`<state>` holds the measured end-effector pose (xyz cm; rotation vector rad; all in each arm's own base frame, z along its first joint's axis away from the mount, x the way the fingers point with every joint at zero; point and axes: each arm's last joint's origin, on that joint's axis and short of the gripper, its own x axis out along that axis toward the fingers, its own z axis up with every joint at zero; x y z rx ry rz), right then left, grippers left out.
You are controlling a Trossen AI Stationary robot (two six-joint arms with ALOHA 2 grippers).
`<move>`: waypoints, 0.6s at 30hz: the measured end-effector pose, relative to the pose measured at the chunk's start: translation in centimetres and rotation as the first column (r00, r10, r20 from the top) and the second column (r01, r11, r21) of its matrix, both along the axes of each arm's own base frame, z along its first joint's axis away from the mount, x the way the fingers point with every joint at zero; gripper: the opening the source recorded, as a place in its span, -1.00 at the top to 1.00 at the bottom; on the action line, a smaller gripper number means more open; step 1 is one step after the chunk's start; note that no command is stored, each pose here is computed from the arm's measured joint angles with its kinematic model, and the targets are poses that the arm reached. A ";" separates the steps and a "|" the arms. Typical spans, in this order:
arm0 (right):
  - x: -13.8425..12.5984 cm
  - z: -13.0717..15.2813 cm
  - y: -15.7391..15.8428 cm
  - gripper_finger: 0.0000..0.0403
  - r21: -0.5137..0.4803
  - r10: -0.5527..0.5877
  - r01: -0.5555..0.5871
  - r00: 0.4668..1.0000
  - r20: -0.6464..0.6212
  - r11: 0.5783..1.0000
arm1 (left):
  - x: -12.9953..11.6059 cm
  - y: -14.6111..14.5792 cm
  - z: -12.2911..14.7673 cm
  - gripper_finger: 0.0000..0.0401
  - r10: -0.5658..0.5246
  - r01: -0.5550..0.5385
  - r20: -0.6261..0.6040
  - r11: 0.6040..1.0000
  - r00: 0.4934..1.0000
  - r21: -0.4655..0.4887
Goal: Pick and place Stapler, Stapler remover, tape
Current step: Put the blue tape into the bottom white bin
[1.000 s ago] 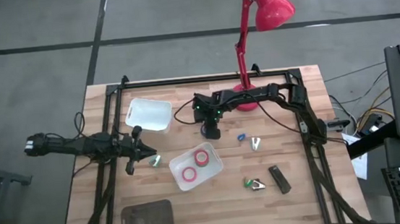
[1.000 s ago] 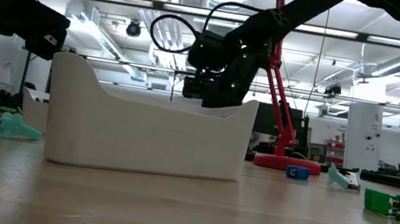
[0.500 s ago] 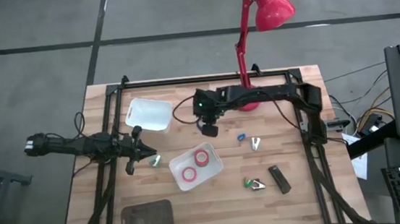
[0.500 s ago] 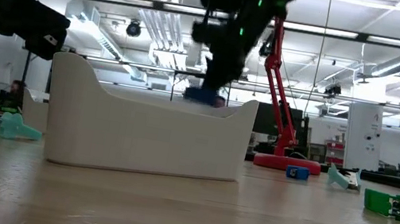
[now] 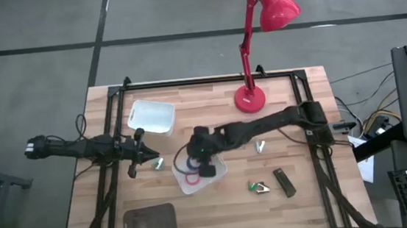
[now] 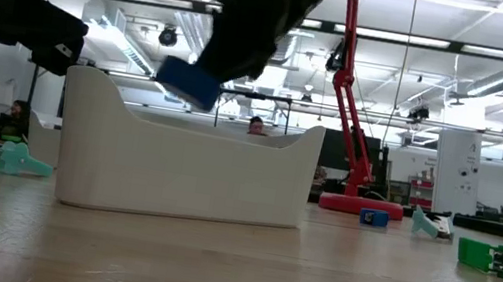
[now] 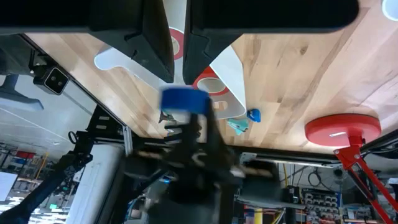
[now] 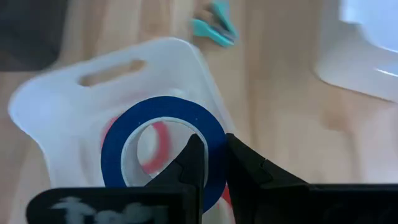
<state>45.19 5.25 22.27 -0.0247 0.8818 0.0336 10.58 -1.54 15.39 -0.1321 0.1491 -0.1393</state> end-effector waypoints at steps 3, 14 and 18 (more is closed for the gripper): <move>1.3 -0.5 0.8 0.81 0.034 0.018 -0.017 1.000 -0.013 0.999 | 0.0 0.0 0.0 0.80 -0.001 0.001 0.000 1.000 1.000 0.000; 5.0 -3.6 1.5 0.81 0.034 0.057 -0.052 0.976 -0.208 0.998 | 0.0 0.0 0.0 0.80 0.000 0.000 0.000 1.000 1.000 0.000; 5.6 -4.8 1.4 0.81 0.029 0.059 -0.053 0.967 -0.248 0.998 | 0.0 0.0 0.0 0.80 -0.001 0.001 0.000 1.000 1.000 0.000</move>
